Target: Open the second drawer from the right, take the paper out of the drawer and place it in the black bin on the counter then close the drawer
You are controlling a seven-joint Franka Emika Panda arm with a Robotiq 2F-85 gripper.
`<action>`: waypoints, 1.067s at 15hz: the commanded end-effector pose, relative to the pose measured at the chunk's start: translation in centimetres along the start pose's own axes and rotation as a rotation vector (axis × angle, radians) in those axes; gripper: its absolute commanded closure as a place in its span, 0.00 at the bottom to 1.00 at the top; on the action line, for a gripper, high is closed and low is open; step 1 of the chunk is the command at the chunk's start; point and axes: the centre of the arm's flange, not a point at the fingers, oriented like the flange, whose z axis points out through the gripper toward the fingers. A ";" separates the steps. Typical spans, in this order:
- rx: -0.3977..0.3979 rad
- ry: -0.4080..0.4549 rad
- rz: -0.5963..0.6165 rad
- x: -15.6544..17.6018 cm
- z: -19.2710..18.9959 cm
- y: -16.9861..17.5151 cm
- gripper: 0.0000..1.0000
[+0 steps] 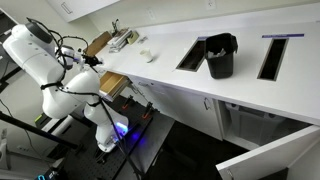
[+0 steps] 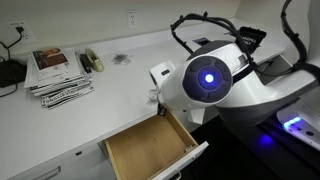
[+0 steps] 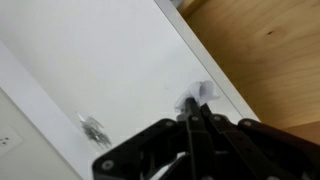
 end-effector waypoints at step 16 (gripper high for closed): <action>-0.075 0.036 0.385 -14.4 1.7 12.1 0.97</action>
